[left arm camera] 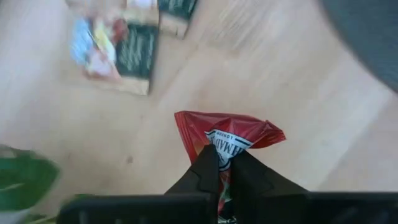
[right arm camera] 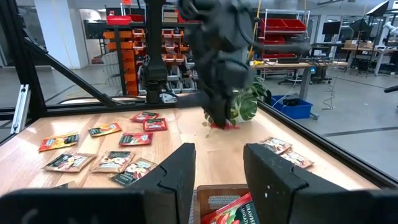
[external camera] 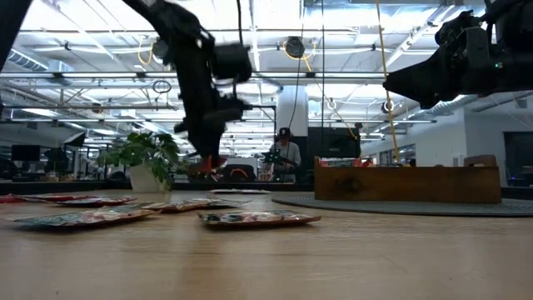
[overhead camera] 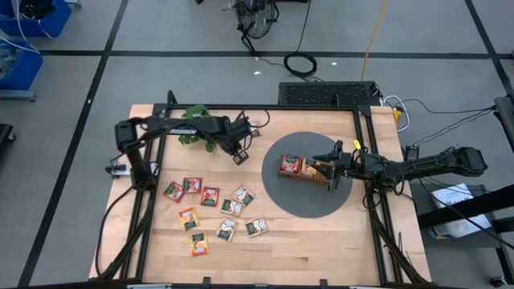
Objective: Pick & Place Tea
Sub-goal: Put the red tea bag into the left section of the wooden organizer
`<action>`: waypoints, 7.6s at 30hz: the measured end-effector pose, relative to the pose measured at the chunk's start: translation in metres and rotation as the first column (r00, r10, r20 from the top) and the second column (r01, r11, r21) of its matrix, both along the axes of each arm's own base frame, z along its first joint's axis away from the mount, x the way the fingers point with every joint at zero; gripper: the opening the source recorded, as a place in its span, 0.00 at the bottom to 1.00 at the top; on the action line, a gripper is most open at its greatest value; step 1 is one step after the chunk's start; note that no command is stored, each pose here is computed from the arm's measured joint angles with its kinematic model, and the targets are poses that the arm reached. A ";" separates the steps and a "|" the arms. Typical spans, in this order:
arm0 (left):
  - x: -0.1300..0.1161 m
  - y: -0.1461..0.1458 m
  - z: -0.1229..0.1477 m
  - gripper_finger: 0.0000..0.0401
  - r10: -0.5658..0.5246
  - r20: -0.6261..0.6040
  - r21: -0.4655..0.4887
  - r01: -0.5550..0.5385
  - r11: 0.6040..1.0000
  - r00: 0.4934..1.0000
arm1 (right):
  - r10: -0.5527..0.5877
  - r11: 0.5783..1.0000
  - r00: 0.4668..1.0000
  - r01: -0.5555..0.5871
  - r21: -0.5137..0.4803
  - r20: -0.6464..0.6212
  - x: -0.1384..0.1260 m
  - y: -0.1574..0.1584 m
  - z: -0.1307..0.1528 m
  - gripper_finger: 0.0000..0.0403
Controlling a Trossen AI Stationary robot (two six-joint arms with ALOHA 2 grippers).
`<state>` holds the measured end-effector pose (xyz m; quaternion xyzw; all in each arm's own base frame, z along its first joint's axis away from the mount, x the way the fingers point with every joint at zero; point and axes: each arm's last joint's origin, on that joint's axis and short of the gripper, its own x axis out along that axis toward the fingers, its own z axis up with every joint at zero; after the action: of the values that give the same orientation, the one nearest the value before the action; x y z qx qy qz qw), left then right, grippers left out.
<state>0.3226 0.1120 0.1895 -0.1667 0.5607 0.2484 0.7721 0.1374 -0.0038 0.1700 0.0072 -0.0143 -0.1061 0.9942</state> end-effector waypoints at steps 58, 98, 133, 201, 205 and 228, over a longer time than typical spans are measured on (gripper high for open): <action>0.065 -0.193 0.012 0.04 -0.078 -0.997 0.046 0.890 -0.453 0.011 | 0.095 0.990 0.993 -0.088 0.109 -0.069 0.121 -0.016 0.002 0.31; 0.068 -0.195 0.016 0.06 -0.105 -0.993 0.093 0.870 -0.484 0.047 | 0.304 0.946 0.941 -0.279 0.167 -0.147 0.147 -0.025 0.007 0.59; 0.064 -0.216 0.019 0.13 -0.224 -0.932 0.353 0.850 -0.391 0.284 | 0.293 0.955 0.933 -0.274 0.115 -0.207 0.146 -0.025 0.003 0.01; -0.019 -0.145 0.159 0.13 -0.079 -0.042 0.972 0.059 0.229 0.996 | -0.049 0.958 0.917 0.156 0.241 -0.397 0.060 -0.024 -0.057 0.05; -0.019 -0.145 0.159 0.13 -0.079 -0.045 0.972 0.062 0.228 0.996 | -0.051 0.948 0.922 0.166 0.271 -0.385 0.061 -0.024 -0.056 0.12; -0.019 -0.145 0.159 0.13 -0.078 -0.046 0.972 0.063 0.227 0.996 | -0.051 0.965 0.973 0.106 0.238 -0.224 0.067 -0.024 -0.040 0.47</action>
<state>0.3041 -0.0327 0.3489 0.3718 0.2880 0.5066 0.7226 0.2042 -0.0282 0.1303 0.1196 0.1069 -0.1466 0.9761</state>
